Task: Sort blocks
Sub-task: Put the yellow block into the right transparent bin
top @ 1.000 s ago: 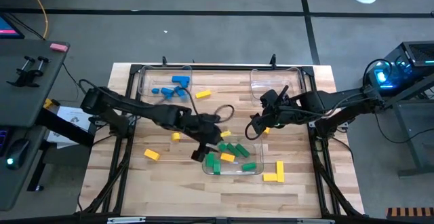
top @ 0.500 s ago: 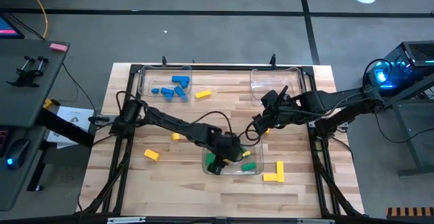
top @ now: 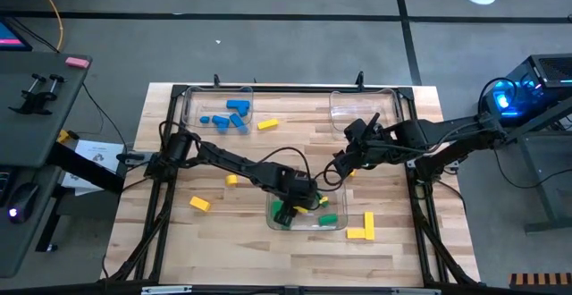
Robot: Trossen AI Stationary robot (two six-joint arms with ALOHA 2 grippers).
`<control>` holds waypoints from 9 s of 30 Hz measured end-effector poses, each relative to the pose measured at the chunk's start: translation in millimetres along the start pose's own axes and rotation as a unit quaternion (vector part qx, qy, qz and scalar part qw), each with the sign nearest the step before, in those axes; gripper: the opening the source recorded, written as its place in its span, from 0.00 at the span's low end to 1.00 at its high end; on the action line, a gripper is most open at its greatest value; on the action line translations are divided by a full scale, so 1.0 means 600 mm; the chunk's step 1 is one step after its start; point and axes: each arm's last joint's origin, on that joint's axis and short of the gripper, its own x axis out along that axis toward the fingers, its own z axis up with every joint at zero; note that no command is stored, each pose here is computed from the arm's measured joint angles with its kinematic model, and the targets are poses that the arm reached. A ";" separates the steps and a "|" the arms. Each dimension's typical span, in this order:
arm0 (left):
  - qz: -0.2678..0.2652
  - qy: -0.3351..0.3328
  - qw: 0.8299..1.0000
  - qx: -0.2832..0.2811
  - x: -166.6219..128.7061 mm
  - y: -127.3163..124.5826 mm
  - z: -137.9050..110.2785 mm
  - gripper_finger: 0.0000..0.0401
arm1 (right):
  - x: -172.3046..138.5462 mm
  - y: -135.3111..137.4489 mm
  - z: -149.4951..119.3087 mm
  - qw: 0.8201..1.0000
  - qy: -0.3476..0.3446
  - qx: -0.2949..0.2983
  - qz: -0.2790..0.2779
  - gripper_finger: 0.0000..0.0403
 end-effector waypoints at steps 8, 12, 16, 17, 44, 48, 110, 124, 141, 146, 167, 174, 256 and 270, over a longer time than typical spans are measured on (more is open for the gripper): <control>-0.004 0.016 1.000 -0.006 0.027 -0.005 -0.005 0.53 | 0.000 -0.001 0.000 1.000 -0.003 -0.001 -0.004 0.81; 0.027 0.017 0.999 -0.005 0.030 -0.004 -0.005 0.52 | 0.000 -0.001 0.000 1.000 -0.004 -0.001 -0.005 0.81; 0.049 0.025 0.998 -0.003 0.032 -0.001 -0.007 0.46 | 0.000 -0.001 0.000 1.000 -0.004 -0.001 -0.005 0.81; 0.048 0.027 0.998 -0.001 0.032 0.000 -0.008 0.42 | 0.000 -0.001 0.000 1.000 -0.004 -0.001 -0.005 0.81; 0.109 -0.126 0.986 0.011 -0.198 0.063 0.016 0.19 | -0.024 -0.013 0.010 0.999 -0.041 -0.002 -0.030 0.81; 0.179 -0.220 0.957 -0.060 -0.247 0.144 0.015 0.19 | -0.062 -0.027 0.023 0.996 -0.086 0.028 -0.023 0.81; 0.109 0.268 0.916 -0.277 -0.093 0.387 -0.243 0.73 | -0.104 -0.040 0.036 0.978 -0.179 0.106 -0.011 0.81; 0.051 0.262 0.913 -0.309 -0.063 0.388 -0.264 0.62 | -0.105 -0.036 0.038 0.977 -0.181 0.114 0.002 0.81; 0.134 0.042 0.926 -0.350 -0.234 0.412 -0.165 0.12 | -0.104 -0.036 0.037 0.979 -0.175 0.106 0.001 0.81; 0.131 -0.158 0.922 -0.329 -0.282 0.397 -0.085 0.12 | -0.104 -0.036 0.036 0.980 -0.171 0.105 0.002 0.81; 0.226 -0.370 0.873 -0.223 -0.154 0.393 0.040 0.35 | -0.104 -0.032 0.035 0.983 -0.143 0.110 0.029 0.81; 0.251 -0.358 0.874 -0.211 -0.194 0.389 0.037 0.61 | -0.104 -0.032 0.035 0.983 -0.143 0.110 0.029 0.81; 0.169 -0.354 0.891 -0.230 -0.246 0.215 -0.064 0.23 | -0.077 0.006 0.051 0.966 -0.228 0.125 0.001 0.81; 0.209 -0.354 0.889 -0.203 -0.119 0.366 0.048 0.32 | -0.084 0.019 0.065 0.953 -0.265 0.144 0.033 0.81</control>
